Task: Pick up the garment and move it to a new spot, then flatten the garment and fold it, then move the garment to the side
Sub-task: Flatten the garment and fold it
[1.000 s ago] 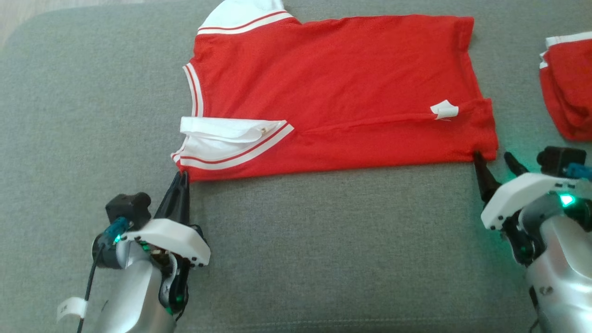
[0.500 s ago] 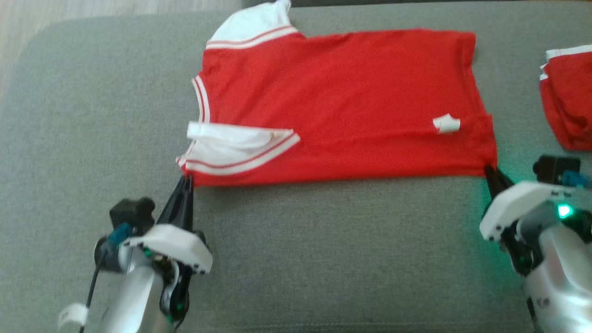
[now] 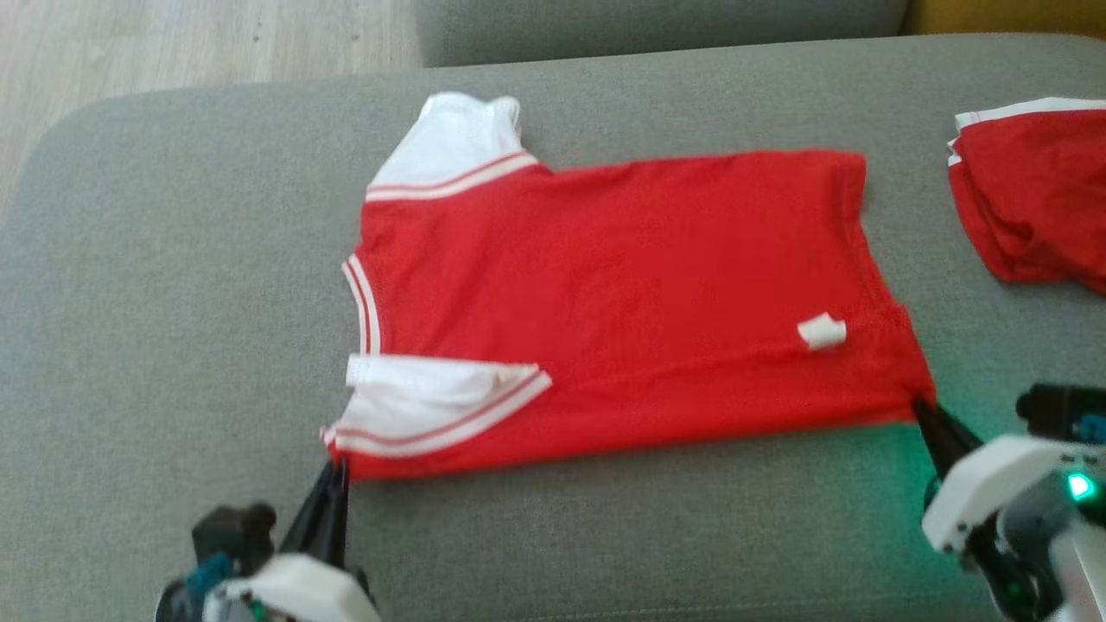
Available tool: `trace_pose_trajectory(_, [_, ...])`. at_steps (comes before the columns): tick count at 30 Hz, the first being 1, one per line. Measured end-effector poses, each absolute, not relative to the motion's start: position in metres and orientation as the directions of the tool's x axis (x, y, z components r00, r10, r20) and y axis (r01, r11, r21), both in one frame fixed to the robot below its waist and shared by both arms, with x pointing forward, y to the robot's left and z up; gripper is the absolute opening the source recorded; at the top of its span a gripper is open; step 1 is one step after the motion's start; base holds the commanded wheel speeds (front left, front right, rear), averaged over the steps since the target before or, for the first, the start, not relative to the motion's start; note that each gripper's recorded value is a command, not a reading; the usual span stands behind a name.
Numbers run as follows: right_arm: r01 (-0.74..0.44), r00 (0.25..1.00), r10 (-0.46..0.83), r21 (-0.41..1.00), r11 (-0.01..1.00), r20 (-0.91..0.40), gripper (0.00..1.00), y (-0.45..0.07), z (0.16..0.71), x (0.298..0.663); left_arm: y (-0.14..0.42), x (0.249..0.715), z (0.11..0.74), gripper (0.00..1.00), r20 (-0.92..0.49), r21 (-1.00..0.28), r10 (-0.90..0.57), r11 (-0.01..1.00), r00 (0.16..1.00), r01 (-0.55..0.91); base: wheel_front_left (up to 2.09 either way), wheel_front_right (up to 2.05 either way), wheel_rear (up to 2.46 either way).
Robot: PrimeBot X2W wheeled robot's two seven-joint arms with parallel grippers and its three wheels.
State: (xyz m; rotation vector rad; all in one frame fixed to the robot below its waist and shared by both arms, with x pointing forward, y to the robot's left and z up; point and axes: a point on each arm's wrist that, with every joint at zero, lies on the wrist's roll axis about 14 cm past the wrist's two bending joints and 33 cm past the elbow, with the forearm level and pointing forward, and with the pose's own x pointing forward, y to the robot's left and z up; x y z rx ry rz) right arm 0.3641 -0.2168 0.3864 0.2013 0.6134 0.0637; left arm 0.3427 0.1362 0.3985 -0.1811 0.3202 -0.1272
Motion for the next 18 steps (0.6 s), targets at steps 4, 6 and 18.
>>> trace_pose_trajectory(4, [0.007,0.789,0.127,0.216,0.976,-0.601,0.00,-0.218,0.380,0.343,0.137,0.321,0.395,0.00,-0.337,-0.204,-0.145,0.976,0.930,0.078,0.00,0.00,0.00])
trace_pose_trajectory(6, [0.014,0.780,0.124,0.215,0.977,-0.613,0.00,-0.220,0.378,0.336,0.136,0.313,0.395,0.00,-0.352,-0.207,-0.147,0.975,0.924,0.076,0.00,0.00,0.00])
trace_pose_trajectory(18, [0.011,0.803,0.122,0.218,0.976,-0.584,1.00,-0.222,0.393,0.341,0.135,0.307,0.398,1.00,-0.383,-0.195,-0.151,0.978,0.911,0.080,0.00,0.00,0.00])
